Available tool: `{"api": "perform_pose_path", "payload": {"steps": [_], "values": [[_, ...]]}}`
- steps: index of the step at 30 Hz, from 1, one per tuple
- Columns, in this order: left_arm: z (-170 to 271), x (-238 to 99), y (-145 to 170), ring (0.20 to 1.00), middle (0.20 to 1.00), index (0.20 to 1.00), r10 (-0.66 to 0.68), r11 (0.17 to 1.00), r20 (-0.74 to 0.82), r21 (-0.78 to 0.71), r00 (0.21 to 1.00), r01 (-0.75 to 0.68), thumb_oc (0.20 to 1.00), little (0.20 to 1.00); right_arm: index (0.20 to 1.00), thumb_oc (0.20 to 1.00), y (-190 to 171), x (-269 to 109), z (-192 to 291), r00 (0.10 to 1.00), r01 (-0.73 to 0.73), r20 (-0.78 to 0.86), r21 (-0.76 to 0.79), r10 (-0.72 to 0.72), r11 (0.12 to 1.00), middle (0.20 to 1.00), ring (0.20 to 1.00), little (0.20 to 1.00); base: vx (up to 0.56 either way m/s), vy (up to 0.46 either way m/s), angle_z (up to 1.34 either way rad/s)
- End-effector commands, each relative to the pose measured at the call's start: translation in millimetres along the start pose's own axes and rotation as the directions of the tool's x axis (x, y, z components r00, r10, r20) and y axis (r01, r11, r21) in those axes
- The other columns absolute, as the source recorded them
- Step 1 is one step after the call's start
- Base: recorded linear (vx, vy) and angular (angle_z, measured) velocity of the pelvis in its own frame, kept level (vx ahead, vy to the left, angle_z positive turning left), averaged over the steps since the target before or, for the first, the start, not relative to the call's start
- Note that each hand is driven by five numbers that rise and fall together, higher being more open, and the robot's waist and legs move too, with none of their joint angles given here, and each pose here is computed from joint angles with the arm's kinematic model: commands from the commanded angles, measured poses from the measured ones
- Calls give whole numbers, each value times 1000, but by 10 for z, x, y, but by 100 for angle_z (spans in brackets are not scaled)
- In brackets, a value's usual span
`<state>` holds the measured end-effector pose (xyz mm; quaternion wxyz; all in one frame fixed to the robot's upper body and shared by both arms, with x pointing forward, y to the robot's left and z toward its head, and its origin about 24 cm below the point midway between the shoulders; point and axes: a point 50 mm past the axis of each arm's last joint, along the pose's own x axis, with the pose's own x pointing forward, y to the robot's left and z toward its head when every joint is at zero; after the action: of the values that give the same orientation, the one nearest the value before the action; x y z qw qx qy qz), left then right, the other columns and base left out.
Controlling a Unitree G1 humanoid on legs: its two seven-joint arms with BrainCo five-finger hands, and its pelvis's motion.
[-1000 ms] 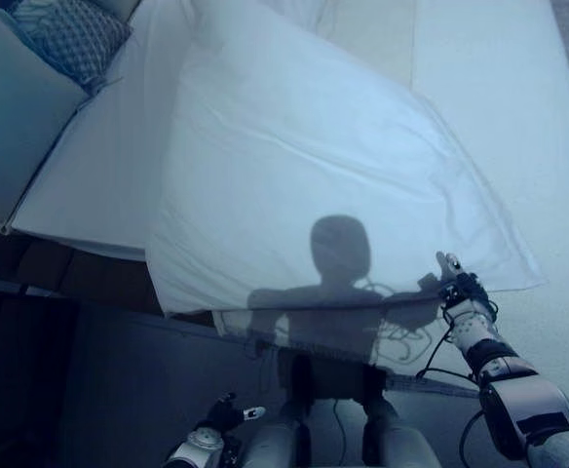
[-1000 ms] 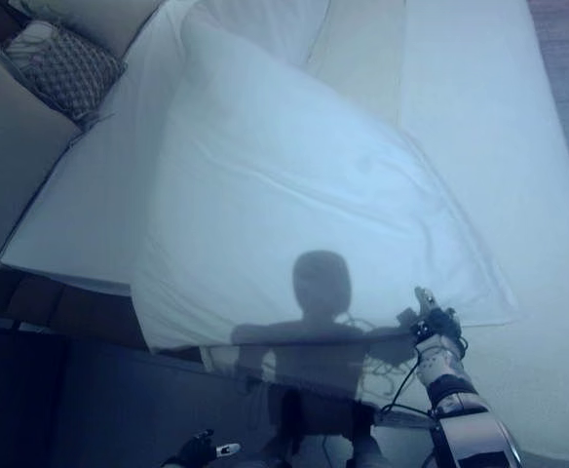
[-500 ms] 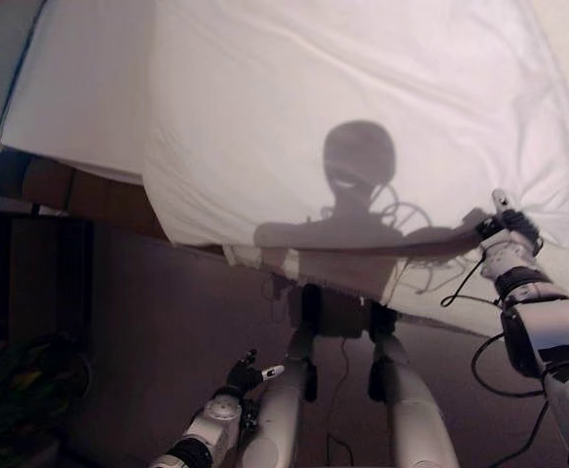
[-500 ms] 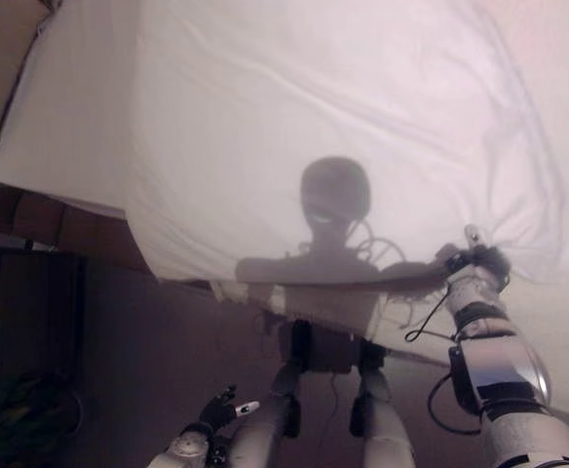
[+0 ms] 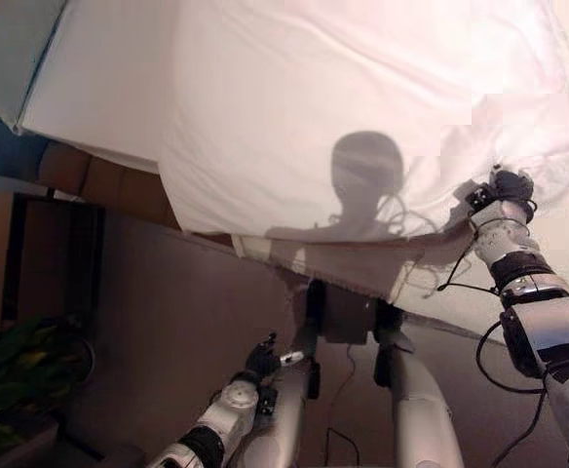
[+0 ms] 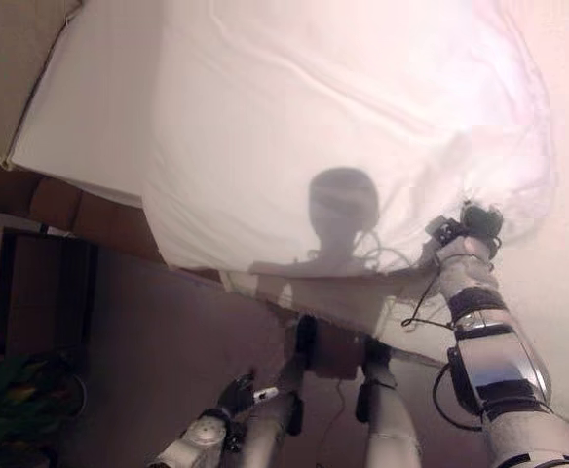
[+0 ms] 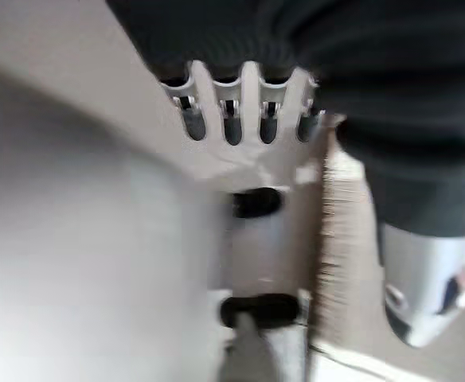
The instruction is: Make the bed
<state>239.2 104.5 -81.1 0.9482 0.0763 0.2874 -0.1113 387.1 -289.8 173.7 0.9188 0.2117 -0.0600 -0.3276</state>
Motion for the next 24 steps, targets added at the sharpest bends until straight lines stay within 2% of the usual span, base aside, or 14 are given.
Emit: {"api": "perform_pose_path", "payload": {"steps": [1, 7, 12, 17, 21, 24], "values": [[78, -61, -51, 1000, 1000, 1000, -104, 994, 61, -30, 993, 106, 1000, 1000, 200, 200, 347, -146, 416, 941, -187, 259, -147, 220, 971, 200, 200, 200, 56, 85, -19], [367, -120, -242, 1000, 1000, 1000, -255, 954, 158, -119, 954, 275, 1000, 1000, 200, 200, 330, -212, 330, 926, -211, 256, -263, 279, 941, 200, 200, 200, 43, 70, -33], [577, -201, -439, 1000, 1000, 1000, -368, 895, 213, -184, 905, 407, 1000, 1000, 200, 200, 314, -281, 103, 929, -259, 180, -310, 324, 915, 200, 200, 200, 21, 25, -28], [427, -278, -771, 1000, 1000, 1000, -470, 777, 114, -417, 875, 472, 1000, 1000, 200, 200, 310, -478, -350, 928, -347, 37, -274, 370, 897, 200, 200, 200, 17, -4, -31], [324, -339, -939, 1000, 1000, 1000, -522, 719, 55, -508, 851, 474, 1000, 1000, 200, 200, 338, -587, -500, 919, -384, -10, -237, 393, 892, 200, 200, 200, 29, 0, -20], [279, -397, -1041, 1000, 1000, 1000, -567, 698, 25, -515, 823, 497, 1000, 1000, 200, 200, 370, -690, -582, 905, -420, -29, -217, 424, 881, 200, 200, 200, 27, -7, -6]]}}
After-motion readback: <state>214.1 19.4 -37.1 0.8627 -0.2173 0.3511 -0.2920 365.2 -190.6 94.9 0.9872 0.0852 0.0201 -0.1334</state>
